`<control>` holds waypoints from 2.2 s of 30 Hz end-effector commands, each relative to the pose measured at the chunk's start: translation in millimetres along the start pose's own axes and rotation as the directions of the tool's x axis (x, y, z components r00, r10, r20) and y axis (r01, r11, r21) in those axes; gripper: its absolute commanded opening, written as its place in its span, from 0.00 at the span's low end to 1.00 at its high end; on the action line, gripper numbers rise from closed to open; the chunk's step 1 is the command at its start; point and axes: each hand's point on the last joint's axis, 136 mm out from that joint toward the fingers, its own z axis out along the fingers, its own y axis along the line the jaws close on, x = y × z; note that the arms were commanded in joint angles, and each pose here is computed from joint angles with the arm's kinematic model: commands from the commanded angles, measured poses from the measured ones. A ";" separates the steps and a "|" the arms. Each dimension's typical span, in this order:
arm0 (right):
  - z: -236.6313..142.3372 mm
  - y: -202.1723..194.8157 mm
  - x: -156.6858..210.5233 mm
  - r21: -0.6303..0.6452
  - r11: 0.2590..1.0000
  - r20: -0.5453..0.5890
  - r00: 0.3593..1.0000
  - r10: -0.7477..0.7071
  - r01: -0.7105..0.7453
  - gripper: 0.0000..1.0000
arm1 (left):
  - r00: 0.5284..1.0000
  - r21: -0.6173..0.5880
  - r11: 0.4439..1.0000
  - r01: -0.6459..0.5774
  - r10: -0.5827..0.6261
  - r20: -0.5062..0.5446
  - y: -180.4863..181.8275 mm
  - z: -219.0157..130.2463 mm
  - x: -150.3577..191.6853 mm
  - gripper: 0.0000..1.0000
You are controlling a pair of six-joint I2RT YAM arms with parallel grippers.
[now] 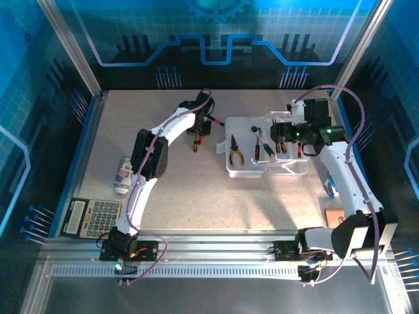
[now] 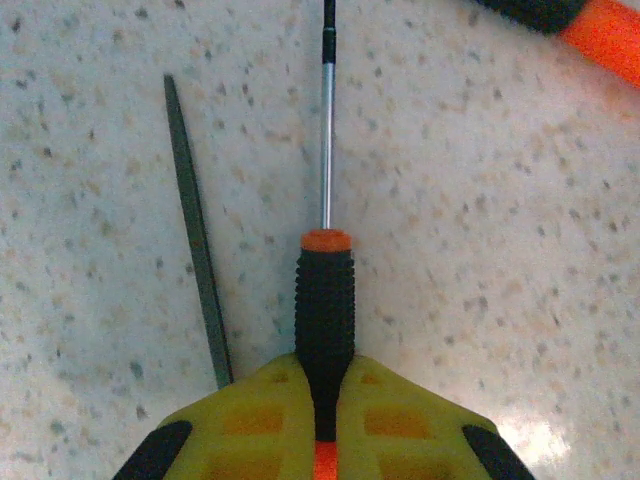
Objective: Pack the tool kit
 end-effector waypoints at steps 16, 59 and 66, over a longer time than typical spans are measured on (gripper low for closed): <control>-24.0 66.0 -33.5 -0.421 0.900 0.133 0.974 0.181 -0.109 1.00 | 0.971 0.698 0.712 -0.077 -0.104 0.214 -97.5 -221.1 -9.5 0.00; 15.3 67.5 -59.7 -0.341 0.918 0.187 0.943 0.277 -0.202 0.00 | 0.946 0.780 0.572 -0.252 -0.023 0.323 -145.0 -265.5 43.5 0.85; 22.8 -24.7 -26.6 0.064 0.991 0.044 0.993 0.110 -0.113 0.00 | 0.963 0.439 0.898 -0.004 -0.115 0.244 -18.2 -187.2 13.6 0.99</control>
